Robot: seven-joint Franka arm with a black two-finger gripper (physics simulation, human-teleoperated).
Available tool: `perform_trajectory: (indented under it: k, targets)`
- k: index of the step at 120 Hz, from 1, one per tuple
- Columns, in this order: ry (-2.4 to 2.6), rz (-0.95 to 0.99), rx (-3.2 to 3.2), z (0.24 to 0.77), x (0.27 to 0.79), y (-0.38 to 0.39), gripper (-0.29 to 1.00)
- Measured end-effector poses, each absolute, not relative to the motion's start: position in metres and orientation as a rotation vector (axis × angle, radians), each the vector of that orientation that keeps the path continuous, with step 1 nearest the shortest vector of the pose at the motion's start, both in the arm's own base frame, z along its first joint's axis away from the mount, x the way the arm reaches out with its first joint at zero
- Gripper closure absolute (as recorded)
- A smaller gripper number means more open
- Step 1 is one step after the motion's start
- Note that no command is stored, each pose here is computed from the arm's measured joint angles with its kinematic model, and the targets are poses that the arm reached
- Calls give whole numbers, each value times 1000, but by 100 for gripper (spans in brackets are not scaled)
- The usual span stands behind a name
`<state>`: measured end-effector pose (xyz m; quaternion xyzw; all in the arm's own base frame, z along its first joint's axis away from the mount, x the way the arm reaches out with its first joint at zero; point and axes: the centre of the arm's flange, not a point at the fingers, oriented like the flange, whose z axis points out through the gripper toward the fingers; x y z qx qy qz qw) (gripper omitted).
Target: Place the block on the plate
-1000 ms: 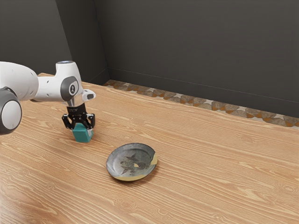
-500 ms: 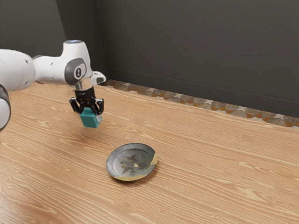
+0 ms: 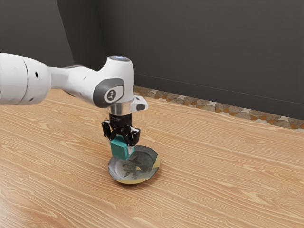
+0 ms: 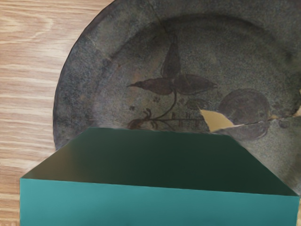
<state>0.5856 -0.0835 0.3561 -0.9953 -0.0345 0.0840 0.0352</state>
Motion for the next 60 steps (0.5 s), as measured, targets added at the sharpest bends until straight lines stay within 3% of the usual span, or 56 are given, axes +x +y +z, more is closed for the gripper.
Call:
perform_trajectory:
  k: [60]
  targets:
    - [-215,327,-3033,312,582,-109,30]
